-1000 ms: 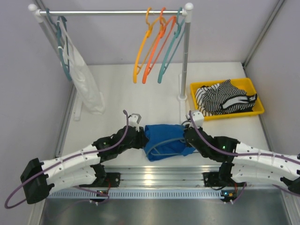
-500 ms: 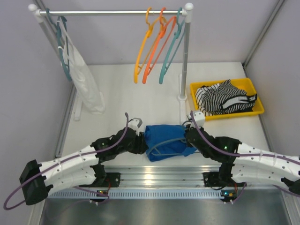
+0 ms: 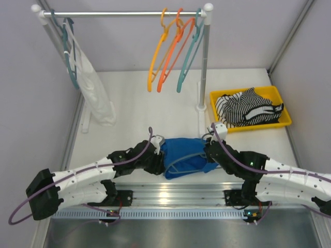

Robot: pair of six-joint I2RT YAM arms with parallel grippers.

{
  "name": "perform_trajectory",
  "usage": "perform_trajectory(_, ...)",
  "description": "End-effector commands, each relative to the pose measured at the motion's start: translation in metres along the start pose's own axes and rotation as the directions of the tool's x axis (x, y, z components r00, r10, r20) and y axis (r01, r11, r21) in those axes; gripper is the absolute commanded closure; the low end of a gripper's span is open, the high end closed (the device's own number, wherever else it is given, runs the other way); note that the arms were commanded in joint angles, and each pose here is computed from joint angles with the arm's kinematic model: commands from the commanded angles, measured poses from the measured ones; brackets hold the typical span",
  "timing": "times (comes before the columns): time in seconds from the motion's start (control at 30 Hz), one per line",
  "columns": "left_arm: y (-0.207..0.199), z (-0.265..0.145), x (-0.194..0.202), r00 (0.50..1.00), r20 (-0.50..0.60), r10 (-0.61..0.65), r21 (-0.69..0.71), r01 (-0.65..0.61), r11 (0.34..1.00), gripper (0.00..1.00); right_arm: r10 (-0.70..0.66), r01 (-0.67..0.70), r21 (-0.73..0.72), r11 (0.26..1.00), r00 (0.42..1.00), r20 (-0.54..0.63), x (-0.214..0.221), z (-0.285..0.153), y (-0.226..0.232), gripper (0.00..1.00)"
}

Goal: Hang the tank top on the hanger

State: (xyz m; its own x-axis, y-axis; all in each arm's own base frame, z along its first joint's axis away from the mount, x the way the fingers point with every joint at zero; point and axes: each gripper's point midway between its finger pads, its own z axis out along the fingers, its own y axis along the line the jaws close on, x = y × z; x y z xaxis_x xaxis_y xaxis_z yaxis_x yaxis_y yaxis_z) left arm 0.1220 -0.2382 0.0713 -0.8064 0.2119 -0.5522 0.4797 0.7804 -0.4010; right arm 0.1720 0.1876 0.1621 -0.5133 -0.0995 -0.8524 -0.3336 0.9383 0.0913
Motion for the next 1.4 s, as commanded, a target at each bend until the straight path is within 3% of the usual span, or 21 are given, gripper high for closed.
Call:
perform_trajectory(0.0,-0.022,-0.002,-0.014,0.999,0.021,0.05,0.088,-0.051,0.995,0.53,0.006,-0.006,-0.019,1.0,1.0,0.024,-0.005,-0.003,0.003,1.0)
perform_trajectory(0.27,-0.03,0.004,-0.013,0.998,0.028,0.057,0.142,-0.061,0.988,0.51,0.008,-0.008,-0.027,1.0,1.0,0.022,-0.004,-0.003,0.005,1.0)
perform_trajectory(0.6,-0.017,0.017,-0.012,0.999,0.026,0.038,0.071,-0.04,0.997,0.51,0.013,-0.013,-0.025,1.0,1.0,0.021,-0.003,-0.002,0.005,1.0)
perform_trajectory(0.7,-0.013,0.02,-0.013,0.999,0.029,0.037,0.049,-0.038,0.998,0.55,0.017,-0.016,-0.018,1.0,1.0,0.022,-0.003,-0.002,0.003,1.0)
perform_trajectory(1.07,0.004,0.013,-0.011,0.999,0.027,0.034,-0.041,-0.033,0.999,0.9,0.013,-0.017,0.075,0.997,0.998,0.055,-0.013,-0.002,-0.011,1.0)
perform_trajectory(1.37,-0.008,0.003,-0.01,1.0,0.017,0.026,0.012,-0.026,1.0,0.94,0.012,-0.021,0.133,0.991,0.998,0.066,-0.014,0.001,-0.018,1.0)
